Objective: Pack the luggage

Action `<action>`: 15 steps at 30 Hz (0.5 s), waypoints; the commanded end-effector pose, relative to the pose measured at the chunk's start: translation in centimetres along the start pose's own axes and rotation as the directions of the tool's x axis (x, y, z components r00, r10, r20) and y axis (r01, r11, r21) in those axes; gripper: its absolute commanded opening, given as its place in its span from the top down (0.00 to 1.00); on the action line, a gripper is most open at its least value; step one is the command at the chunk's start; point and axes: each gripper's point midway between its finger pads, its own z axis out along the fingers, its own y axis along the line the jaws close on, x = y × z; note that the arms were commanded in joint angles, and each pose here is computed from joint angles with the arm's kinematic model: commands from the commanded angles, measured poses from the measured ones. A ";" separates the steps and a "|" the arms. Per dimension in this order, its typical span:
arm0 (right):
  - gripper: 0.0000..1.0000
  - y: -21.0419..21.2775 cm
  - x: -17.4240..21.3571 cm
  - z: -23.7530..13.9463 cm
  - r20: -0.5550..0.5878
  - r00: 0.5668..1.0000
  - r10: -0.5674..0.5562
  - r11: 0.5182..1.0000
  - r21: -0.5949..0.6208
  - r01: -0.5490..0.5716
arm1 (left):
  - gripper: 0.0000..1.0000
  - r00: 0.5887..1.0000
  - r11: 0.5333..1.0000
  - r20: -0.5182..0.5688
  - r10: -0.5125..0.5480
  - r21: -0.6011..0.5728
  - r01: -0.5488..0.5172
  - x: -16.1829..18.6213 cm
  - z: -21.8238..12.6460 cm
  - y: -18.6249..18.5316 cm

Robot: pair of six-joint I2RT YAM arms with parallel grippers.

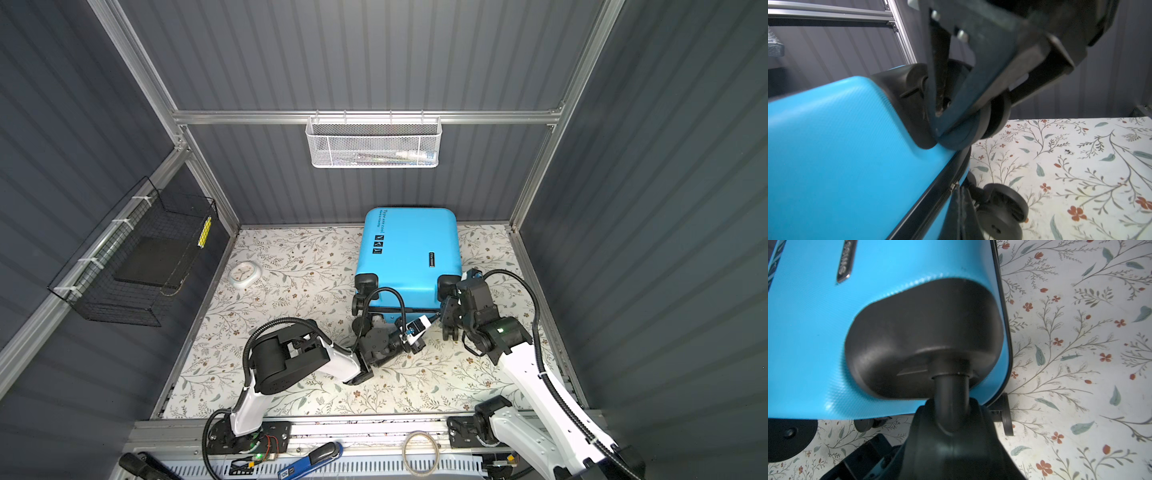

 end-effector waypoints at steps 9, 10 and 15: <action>1.00 2.2 -1.6 -0.4 0.072 0.997 0.038 0.994 -0.106 -0.030 | 1.00 0.985 0.980 0.136 -0.107 0.182 0.081 -2.4 3.4 -7.0; 1.00 2.2 -1.6 -0.4 0.073 0.997 0.040 0.994 -0.106 -0.032 | 1.00 0.984 0.980 0.136 -0.115 0.179 0.089 -2.3 3.5 -7.0; 1.00 2.0 -1.4 -0.4 0.072 0.997 0.040 0.994 -0.102 -0.032 | 1.00 0.980 0.979 0.138 -0.141 0.164 0.117 -2.0 3.2 -6.7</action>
